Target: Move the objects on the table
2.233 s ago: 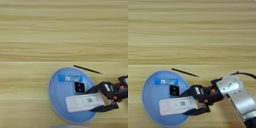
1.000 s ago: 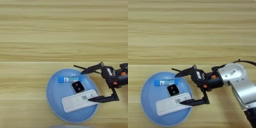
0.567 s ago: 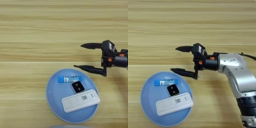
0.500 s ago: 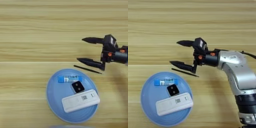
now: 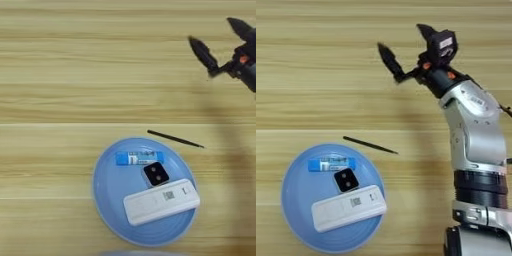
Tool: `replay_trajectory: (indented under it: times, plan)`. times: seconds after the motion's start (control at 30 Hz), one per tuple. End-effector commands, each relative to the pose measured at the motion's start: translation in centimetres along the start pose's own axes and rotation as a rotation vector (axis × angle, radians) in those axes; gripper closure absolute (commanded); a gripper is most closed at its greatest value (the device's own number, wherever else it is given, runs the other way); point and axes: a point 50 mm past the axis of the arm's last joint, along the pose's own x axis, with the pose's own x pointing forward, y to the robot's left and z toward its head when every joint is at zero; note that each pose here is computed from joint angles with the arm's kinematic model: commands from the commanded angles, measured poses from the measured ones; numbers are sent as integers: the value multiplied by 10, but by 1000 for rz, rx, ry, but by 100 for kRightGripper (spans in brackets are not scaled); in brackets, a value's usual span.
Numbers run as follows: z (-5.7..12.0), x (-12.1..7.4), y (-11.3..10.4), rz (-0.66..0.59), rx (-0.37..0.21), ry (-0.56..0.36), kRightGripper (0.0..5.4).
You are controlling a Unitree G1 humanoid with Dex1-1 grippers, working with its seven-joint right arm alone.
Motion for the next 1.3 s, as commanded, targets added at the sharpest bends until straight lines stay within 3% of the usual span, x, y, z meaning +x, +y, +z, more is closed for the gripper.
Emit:
replay_trajectory:
  times: [0.03,0.37,0.57,0.87,1.3]
  plan:
    - [18,0,-20,-180,-132,-118,5]
    - [-28,-28,1,-280,-148,-95,5]
    - [-29,-30,20,-263,-193,-177,5]
    - [-47,-39,47,-303,-224,-182,5]
    - [-75,-43,68,-288,-166,-125,5]
